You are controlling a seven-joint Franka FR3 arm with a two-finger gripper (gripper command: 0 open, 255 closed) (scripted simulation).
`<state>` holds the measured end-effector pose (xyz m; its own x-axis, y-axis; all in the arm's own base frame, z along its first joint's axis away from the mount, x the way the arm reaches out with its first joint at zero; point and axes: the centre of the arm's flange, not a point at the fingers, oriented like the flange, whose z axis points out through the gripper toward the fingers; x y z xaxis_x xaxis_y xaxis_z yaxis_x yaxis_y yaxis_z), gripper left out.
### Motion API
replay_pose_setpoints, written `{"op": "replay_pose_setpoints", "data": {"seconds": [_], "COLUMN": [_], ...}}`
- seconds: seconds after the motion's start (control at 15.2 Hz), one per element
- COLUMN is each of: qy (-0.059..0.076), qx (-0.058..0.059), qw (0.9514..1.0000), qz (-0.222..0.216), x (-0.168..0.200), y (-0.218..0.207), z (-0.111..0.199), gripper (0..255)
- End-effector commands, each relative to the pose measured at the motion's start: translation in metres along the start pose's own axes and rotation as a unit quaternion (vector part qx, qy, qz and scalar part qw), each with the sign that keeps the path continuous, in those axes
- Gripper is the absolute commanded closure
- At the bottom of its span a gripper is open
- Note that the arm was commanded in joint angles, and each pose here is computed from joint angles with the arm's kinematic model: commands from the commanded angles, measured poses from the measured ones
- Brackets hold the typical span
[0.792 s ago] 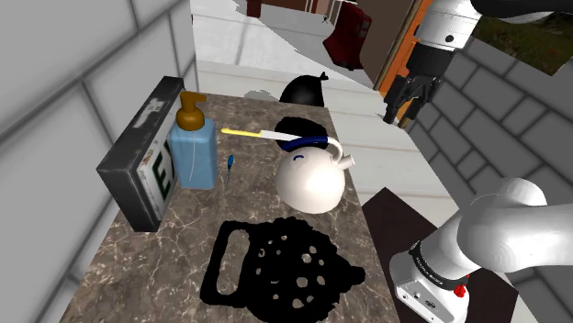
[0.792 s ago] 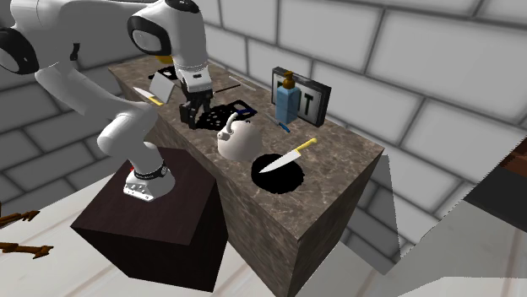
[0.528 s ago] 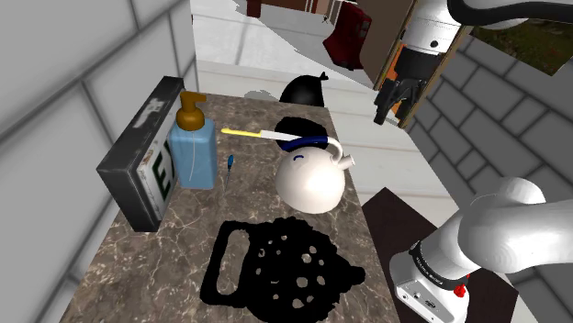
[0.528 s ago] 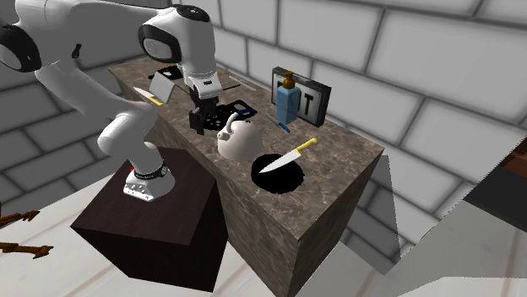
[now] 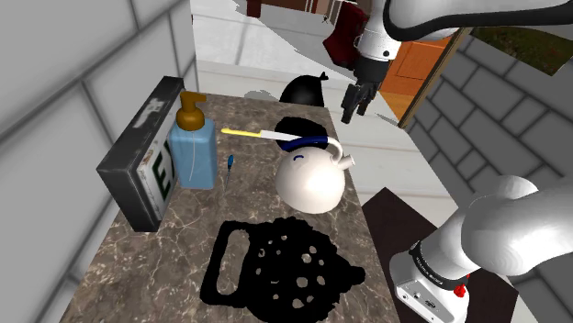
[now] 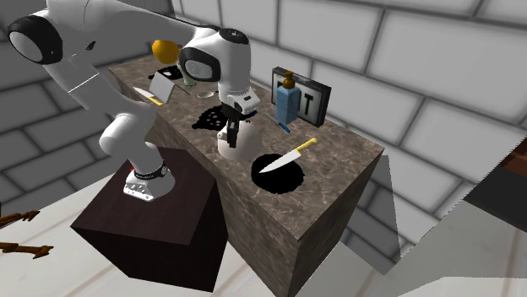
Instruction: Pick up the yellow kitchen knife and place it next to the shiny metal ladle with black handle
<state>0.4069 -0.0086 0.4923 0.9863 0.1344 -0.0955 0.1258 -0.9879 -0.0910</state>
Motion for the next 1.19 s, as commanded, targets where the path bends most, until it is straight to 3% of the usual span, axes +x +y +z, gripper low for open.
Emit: {"op": "replay_pose_setpoints", "data": {"seconds": [0.0,0.26,0.53,0.79,1.12], "qy": [0.001,0.003,0.004,0.006,0.008], "qx": [-0.002,-0.006,-0.010,-0.014,-0.019], "qw": [0.9995,0.9955,0.9877,0.9761,0.9563], "qz": [-0.032,-0.094,-0.156,-0.217,-0.292], "x": [0.026,0.073,0.120,0.164,0.217], "y": [0.001,-0.006,-0.018,-0.036,-0.065], "z": [0.013,0.034,0.055,0.076,0.102], "gripper": [0,0,0,0,0]}}
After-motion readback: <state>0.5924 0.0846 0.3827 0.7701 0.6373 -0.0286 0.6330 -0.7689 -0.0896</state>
